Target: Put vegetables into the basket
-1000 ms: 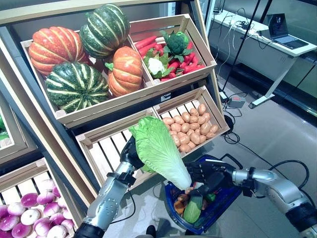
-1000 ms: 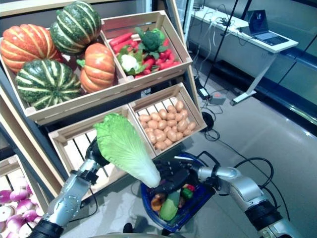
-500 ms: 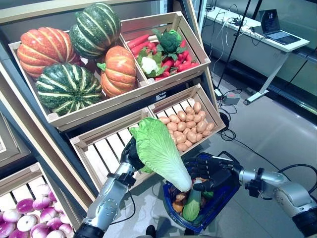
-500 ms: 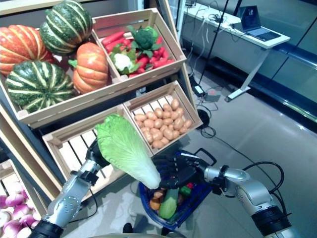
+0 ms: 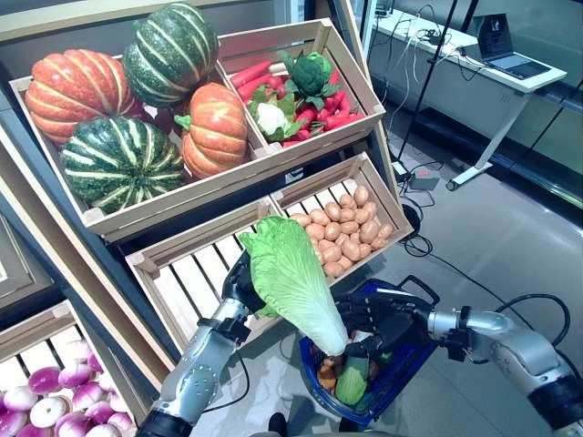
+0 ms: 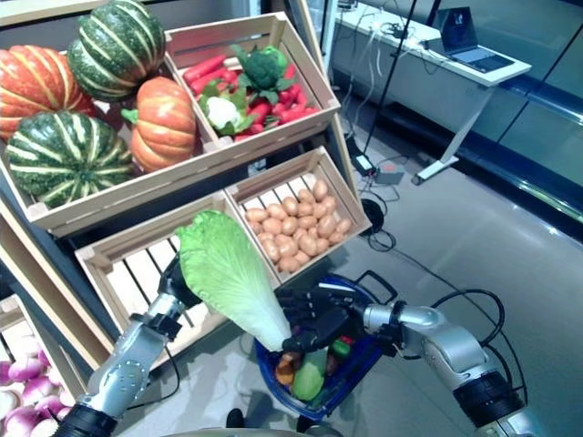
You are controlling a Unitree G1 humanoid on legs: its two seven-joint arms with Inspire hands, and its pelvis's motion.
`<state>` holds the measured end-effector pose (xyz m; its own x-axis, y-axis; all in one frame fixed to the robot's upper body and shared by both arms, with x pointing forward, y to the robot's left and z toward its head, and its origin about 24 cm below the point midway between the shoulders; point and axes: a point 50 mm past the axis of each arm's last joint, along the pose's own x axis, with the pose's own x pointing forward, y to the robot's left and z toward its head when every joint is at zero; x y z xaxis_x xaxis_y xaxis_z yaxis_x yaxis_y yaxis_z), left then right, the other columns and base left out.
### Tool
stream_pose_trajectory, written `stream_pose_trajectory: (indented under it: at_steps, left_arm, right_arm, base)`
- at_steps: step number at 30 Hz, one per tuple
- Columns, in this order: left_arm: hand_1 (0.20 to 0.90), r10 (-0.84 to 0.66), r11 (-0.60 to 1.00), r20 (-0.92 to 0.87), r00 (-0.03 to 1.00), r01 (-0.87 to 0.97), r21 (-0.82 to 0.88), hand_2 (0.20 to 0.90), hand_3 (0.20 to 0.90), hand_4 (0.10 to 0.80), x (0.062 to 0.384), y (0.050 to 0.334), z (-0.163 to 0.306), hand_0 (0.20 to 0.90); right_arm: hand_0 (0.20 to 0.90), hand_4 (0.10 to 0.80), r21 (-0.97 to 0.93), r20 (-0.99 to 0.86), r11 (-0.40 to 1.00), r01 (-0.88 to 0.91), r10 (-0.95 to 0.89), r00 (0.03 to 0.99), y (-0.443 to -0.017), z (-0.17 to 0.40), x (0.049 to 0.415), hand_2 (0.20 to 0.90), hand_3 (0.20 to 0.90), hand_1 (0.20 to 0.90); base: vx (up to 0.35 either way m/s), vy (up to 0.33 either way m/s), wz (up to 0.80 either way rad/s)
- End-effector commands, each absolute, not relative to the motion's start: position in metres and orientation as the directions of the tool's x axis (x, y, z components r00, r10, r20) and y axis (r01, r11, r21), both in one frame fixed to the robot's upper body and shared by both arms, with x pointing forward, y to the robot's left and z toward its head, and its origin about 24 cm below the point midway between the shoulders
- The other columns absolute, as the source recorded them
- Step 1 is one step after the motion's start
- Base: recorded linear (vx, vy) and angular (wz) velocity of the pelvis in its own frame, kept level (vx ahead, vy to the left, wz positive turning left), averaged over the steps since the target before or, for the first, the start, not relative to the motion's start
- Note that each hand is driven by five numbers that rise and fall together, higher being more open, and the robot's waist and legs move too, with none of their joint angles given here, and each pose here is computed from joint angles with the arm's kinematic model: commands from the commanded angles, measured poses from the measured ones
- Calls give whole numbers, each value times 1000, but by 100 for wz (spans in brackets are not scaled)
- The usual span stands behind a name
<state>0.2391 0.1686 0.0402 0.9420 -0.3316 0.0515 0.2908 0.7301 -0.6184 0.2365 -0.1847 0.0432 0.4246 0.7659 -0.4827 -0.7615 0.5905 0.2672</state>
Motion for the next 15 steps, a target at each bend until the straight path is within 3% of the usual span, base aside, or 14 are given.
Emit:
stream_pose_trajectory:
  at_steps: [1, 15]
  left_arm:
    - [300, -367, 636, 345, 864, 504, -585, 300, 300, 400, 263, 147, 91, 300]
    - [300, -300, 641, 381, 874, 481, -599, 300, 300, 400, 264, 142, 96, 300]
  right_arm:
    - [900, 800, 320, -279, 376, -870, 915, 293, -140, 70, 246, 900, 900, 900]
    - [900, 800, 461, -289, 499, -734, 866, 408, -112, 51, 251, 900, 900, 900]
  base:
    - [0, 0, 0]
    - [0, 0, 0]
